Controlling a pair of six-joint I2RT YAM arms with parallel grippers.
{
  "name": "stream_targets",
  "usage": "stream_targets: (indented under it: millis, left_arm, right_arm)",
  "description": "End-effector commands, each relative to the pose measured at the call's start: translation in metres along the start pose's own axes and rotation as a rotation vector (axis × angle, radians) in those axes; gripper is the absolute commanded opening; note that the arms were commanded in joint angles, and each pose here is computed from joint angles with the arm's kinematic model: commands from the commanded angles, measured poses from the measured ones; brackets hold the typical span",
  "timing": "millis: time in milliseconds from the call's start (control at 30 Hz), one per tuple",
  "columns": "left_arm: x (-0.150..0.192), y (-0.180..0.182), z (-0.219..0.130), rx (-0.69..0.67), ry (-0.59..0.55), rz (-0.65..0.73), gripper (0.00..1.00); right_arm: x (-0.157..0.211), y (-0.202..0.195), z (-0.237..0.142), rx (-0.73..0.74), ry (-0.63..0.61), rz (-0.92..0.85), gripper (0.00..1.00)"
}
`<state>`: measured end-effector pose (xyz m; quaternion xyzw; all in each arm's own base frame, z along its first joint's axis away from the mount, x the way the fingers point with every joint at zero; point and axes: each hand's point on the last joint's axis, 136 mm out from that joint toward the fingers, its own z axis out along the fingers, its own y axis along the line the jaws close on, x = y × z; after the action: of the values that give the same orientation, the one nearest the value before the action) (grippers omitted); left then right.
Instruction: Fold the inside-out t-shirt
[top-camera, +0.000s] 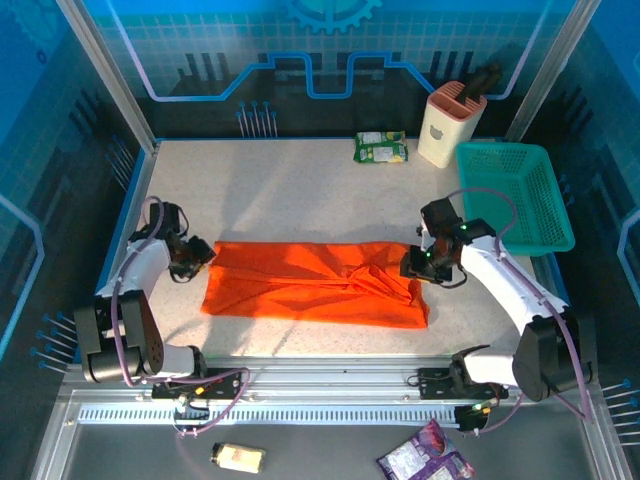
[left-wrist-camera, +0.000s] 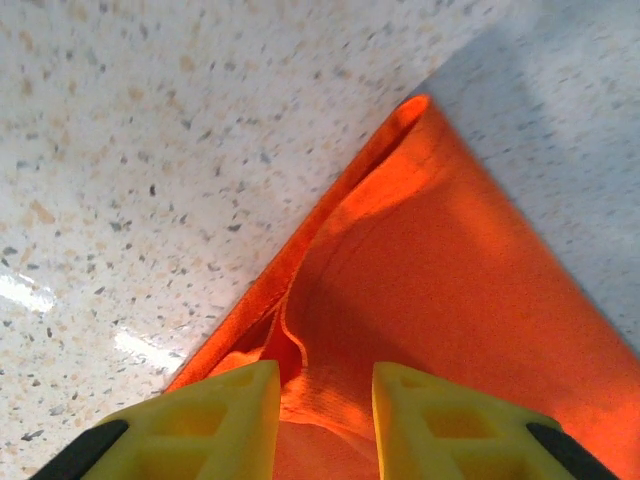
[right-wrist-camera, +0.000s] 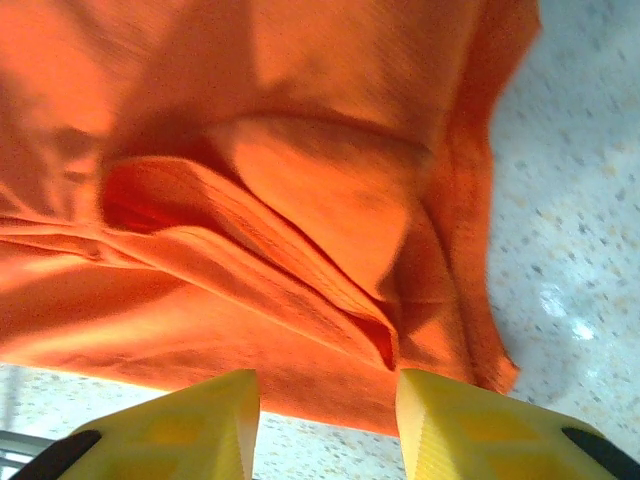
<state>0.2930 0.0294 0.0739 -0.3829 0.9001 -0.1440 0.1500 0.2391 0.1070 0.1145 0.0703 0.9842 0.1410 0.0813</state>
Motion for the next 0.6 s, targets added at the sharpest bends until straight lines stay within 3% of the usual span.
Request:
stream_targets:
  millis: [0, 267, 567]
  left_arm:
    - [0.0, -0.02, -0.017, 0.037, -0.003, 0.063, 0.3]
    - [0.026, -0.046, 0.002, 0.003, 0.109, 0.177, 0.27]
    - [0.041, -0.005, 0.019, -0.119, 0.116, 0.134, 0.26]
  right_arm:
    - [-0.009, 0.029, -0.007, -0.045, -0.018, -0.081, 0.42]
    - [-0.008, 0.095, 0.029, -0.094, 0.079, -0.257, 0.42]
    - [0.008, 0.165, 0.06, -0.15, 0.142, -0.395, 0.4]
